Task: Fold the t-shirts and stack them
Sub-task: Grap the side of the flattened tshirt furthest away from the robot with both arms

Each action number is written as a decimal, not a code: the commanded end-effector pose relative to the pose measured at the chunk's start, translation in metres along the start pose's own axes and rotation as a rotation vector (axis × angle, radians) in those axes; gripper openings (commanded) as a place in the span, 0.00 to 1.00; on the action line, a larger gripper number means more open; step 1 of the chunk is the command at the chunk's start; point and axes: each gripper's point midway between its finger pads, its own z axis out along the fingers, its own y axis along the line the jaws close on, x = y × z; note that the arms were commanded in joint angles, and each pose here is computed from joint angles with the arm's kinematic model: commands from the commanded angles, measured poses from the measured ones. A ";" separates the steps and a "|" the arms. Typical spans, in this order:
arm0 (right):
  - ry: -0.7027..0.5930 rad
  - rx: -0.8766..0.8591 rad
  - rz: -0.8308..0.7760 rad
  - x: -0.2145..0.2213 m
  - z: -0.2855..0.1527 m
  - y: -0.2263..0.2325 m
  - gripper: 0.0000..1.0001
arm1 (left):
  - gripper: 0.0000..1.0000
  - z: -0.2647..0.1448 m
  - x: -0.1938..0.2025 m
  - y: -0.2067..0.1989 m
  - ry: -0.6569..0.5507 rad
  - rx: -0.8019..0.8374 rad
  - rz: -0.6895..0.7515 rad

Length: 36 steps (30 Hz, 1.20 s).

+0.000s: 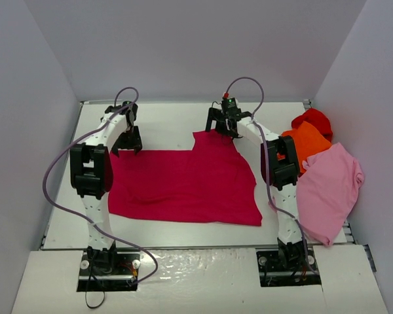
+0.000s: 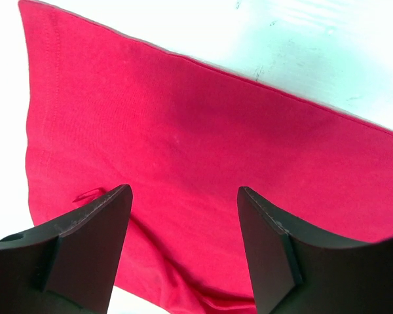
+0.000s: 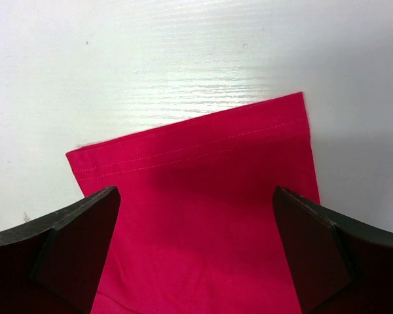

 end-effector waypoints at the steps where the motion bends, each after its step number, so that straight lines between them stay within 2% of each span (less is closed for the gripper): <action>1: -0.069 -0.044 -0.012 -0.031 -0.009 0.014 1.00 | 0.61 -0.011 -0.018 0.002 -0.063 0.026 -0.052; 8: -0.080 -0.075 -0.010 -0.040 -0.006 0.023 1.00 | 0.61 0.004 -0.010 -0.006 -0.032 0.083 -0.097; 14: -0.025 -0.069 -0.003 -0.017 0.011 0.020 1.00 | 0.66 0.011 -0.001 -0.006 0.004 0.107 -0.119; 18: 0.006 0.022 -0.009 0.004 0.020 0.004 1.00 | 0.71 0.018 0.001 -0.005 0.019 0.111 -0.134; 30: 0.170 0.165 -0.054 0.065 0.037 -0.028 1.00 | 0.71 0.034 -0.005 0.008 0.062 0.119 -0.161; 36: 0.226 0.267 -0.091 0.089 0.040 -0.046 1.00 | 0.71 0.053 0.005 0.007 0.130 0.164 -0.185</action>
